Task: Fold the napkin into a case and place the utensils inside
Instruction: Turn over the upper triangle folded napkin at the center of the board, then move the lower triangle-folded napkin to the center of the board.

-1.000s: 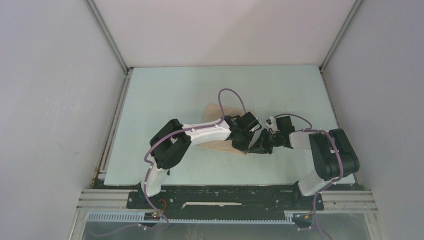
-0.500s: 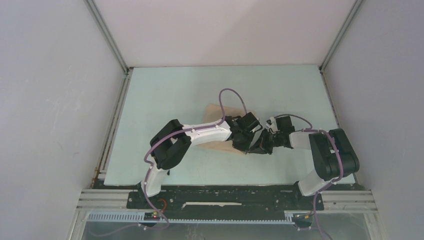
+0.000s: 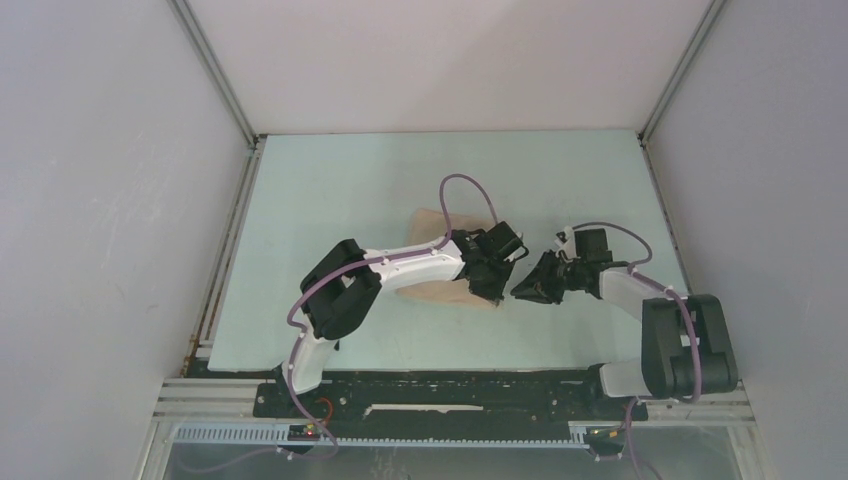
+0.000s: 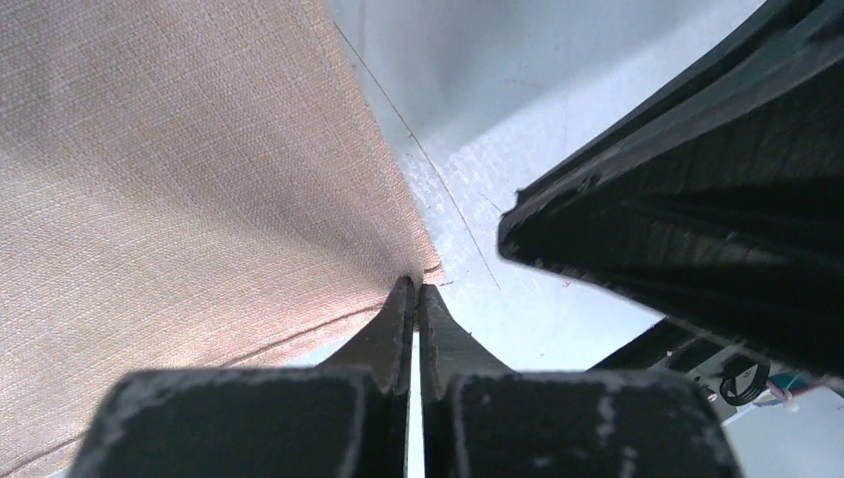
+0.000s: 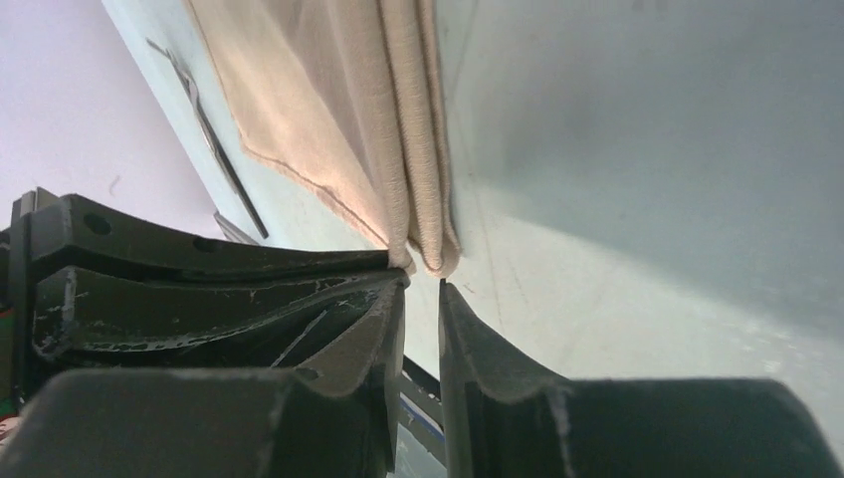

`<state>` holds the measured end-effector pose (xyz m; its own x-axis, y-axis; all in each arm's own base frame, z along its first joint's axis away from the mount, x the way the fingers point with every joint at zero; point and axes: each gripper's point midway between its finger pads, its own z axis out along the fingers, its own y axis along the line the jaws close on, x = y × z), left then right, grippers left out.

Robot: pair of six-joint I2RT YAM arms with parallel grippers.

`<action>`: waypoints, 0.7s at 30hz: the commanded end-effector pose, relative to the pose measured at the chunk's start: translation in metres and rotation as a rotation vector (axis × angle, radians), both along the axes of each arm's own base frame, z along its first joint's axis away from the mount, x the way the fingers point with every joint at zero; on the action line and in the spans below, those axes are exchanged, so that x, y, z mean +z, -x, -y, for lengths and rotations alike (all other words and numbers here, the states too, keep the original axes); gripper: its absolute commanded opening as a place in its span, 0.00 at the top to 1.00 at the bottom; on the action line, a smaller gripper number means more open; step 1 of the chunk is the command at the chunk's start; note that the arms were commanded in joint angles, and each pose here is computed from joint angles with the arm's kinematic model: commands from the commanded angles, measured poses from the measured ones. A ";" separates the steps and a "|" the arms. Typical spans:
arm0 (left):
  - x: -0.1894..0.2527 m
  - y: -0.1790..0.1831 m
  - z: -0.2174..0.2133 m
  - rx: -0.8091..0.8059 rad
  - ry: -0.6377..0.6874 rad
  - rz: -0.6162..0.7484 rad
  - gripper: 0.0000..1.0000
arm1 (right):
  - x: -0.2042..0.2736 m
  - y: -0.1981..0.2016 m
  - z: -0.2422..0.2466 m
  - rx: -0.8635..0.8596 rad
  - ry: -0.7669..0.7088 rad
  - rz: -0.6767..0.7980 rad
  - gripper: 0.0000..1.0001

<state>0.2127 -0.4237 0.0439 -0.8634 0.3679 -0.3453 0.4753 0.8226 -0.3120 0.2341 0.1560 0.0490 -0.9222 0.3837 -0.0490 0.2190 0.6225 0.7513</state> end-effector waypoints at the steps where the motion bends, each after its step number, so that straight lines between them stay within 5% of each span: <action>1: 0.019 0.000 0.018 -0.007 0.066 0.009 0.98 | -0.006 0.008 0.010 0.002 0.028 -0.021 0.73; 7: 0.017 0.001 0.023 -0.017 0.071 0.002 0.86 | -0.010 0.004 0.006 0.011 0.003 -0.021 0.70; 13: 0.052 0.010 0.004 -0.023 0.108 0.044 0.60 | -0.012 -0.001 -0.002 0.057 -0.030 0.011 0.46; 17: 0.090 0.019 -0.025 -0.005 0.162 0.093 0.45 | -0.020 0.003 -0.013 0.119 -0.031 -0.026 0.44; 21: 0.108 0.016 -0.066 0.071 0.194 0.114 0.40 | -0.029 0.009 -0.022 0.158 0.019 -0.062 0.45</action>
<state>0.1870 -0.3812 0.1024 -0.8486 0.3356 -0.4090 0.4873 0.7968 -0.3572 0.2228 0.1705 0.0256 -0.9570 0.2874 0.0399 0.2177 0.6201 0.7537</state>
